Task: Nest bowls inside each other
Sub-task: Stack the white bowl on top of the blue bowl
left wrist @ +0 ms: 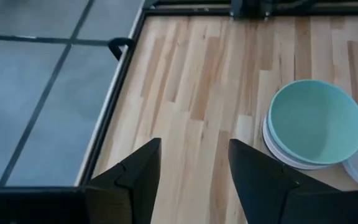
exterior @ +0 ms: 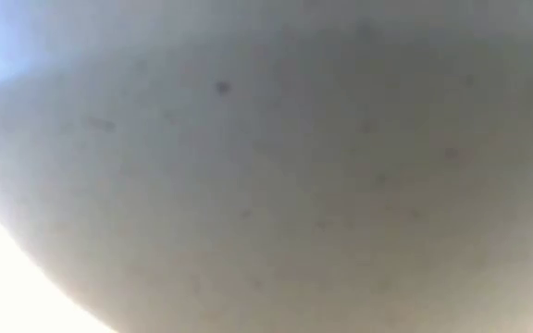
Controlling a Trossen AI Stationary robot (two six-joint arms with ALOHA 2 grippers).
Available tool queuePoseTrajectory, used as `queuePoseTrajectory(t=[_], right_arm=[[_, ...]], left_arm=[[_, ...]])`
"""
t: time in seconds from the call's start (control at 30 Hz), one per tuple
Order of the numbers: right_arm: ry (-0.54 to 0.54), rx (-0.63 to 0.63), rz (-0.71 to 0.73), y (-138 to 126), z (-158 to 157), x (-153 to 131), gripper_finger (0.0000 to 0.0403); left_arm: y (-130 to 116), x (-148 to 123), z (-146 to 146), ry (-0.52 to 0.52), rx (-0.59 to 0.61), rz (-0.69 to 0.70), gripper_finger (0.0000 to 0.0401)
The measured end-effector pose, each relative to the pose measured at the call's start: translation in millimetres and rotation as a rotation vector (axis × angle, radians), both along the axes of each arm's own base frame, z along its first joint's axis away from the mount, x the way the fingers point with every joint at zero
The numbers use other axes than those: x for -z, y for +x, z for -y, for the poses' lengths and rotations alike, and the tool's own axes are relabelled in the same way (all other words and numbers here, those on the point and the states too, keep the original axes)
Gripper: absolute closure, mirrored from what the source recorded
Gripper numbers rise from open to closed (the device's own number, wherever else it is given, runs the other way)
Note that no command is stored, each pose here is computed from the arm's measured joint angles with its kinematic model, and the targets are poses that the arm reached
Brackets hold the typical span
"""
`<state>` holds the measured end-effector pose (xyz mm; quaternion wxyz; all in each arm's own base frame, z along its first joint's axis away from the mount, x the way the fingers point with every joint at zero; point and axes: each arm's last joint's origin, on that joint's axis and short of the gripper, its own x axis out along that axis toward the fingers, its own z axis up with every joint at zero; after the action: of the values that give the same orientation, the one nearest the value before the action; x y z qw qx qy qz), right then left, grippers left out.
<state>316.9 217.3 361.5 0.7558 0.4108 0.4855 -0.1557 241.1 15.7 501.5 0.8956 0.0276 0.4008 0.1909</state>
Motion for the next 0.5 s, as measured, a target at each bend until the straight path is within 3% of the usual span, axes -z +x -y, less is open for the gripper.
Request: queuePoseTrajectory(t=[0.2, 0.5], right_arm=[[0.052, 0.071, -0.057, 18, -22, 32, 0.0206], [0.057, 0.176, -0.167, 17, -41, 60, 0.0206]], left_arm=[[-28, -14, 0, 0.014, -0.003, 0.065, 0.0224], [-51, -24, 1, 0.002, -0.030, 0.133, 0.0224]])
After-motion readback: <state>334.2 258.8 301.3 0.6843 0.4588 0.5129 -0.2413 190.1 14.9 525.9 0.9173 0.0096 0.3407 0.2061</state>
